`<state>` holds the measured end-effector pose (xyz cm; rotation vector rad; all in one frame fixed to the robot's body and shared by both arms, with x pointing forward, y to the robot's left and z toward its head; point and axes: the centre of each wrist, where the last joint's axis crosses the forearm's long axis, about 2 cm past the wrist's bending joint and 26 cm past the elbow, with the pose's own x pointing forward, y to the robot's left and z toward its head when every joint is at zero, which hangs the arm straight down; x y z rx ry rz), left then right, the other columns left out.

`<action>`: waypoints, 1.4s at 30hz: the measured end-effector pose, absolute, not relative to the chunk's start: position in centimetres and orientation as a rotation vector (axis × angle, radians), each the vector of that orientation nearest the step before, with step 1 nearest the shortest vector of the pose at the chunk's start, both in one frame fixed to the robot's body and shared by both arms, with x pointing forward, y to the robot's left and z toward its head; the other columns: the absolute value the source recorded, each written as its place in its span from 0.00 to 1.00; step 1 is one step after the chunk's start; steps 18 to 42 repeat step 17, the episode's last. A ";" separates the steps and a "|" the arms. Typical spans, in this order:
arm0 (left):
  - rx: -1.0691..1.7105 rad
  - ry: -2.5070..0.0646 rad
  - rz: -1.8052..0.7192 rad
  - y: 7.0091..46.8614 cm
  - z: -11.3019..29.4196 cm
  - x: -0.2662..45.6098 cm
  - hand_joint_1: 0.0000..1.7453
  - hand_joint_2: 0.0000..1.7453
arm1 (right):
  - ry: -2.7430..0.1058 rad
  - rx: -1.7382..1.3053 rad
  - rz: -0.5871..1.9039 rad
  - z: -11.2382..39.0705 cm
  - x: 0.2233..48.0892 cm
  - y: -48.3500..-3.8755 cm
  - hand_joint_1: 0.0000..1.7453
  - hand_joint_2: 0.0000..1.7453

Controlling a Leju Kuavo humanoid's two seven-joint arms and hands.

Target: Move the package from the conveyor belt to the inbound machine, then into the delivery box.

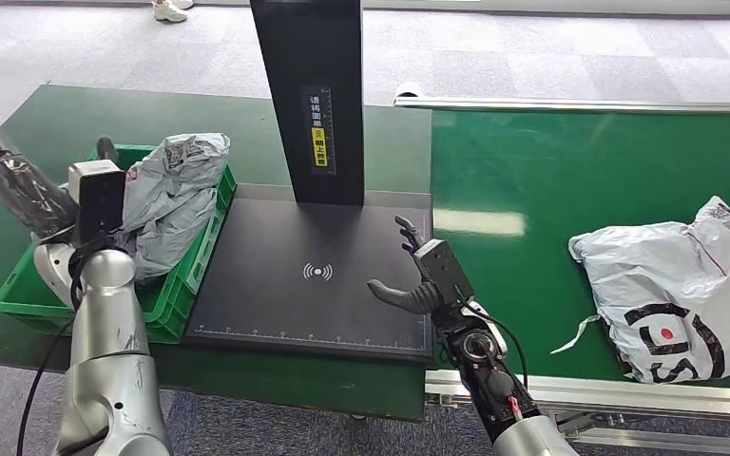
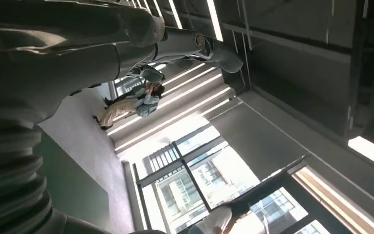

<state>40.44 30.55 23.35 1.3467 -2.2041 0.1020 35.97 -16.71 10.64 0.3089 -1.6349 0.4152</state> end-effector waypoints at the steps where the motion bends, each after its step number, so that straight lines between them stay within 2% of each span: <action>1: 1.347 -2.212 0.153 30.5 23.5 40.0 0.00 1.00 | -1.635 0.310 0.415 10.6 36.0 -16.7 0.00 1.00; 6: 1.261 -2.229 0.361 29.8 23.4 37.9 0.00 1.00 | -1.637 0.314 0.406 10.6 36.0 -16.7 0.00 1.00; 9: 0.927 -2.241 0.495 27.9 23.1 36.8 0.00 1.00 | -1.658 0.307 0.372 10.7 36.0 -16.8 0.00 1.00; 12: 0.568 -2.261 0.460 25.0 22.6 35.5 0.00 1.00 | -1.723 0.245 0.283 11.3 36.3 -17.1 0.00 1.00; 17: 0.216 -2.227 0.349 21.8 20.9 33.8 0.00 1.00 | -1.844 0.092 0.116 12.7 36.9 -17.7 0.00 1.00; 42: 0.216 -2.227 0.349 21.8 20.9 33.8 0.00 1.00 | -1.844 0.092 0.116 12.7 36.9 -17.7 0.00 1.00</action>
